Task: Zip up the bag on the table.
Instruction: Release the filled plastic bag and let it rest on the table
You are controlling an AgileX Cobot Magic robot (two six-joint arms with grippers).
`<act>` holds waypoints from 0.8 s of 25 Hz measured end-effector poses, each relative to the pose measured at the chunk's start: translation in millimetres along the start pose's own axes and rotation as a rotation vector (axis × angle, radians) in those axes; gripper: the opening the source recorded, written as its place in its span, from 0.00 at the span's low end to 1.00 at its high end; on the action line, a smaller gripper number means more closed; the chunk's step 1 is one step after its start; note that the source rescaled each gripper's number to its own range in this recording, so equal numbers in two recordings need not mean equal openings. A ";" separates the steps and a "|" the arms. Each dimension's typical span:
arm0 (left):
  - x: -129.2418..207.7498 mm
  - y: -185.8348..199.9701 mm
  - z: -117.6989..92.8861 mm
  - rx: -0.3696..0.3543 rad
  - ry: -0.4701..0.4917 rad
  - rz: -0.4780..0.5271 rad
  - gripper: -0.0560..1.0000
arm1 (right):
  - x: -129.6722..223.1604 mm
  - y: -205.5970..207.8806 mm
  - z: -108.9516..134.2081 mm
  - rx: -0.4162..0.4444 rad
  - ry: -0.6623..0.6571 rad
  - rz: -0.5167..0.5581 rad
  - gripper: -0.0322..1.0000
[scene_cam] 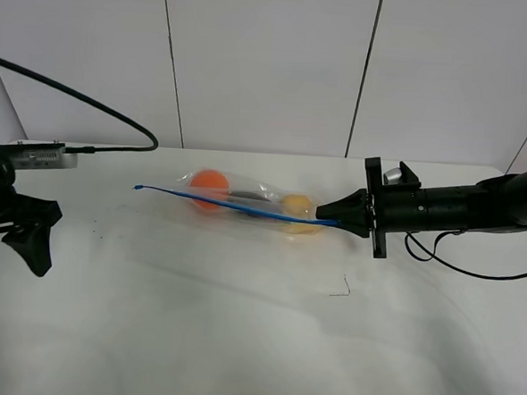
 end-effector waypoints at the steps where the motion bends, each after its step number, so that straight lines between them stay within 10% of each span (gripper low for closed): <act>1: 8.3 2.1 -0.8 -0.001 -0.008 -0.006 1.00 | 0.0 0.0 0.0 0.000 0.000 0.000 0.03; 11: 105.4 -7.4 -9.0 -0.009 -0.034 -0.101 1.00 | 0.0 0.0 0.0 0.000 0.000 0.000 0.03; 20: 147.9 10.2 -13.3 -0.039 -0.043 -0.388 1.00 | 0.2 0.0 -0.3 0.002 0.001 0.002 0.03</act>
Point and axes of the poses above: a point on each arm's last joint axis where the gripper is mounted, y pointing back along that axis away from the gripper, z along the wrist's bending axis when the last joint is at zero, x = y × z, the point moved 4 cm from there along -y, pointing out along that axis toward the gripper, and after that the axes turned 5 degrees about -y, right-handed, at the moved point
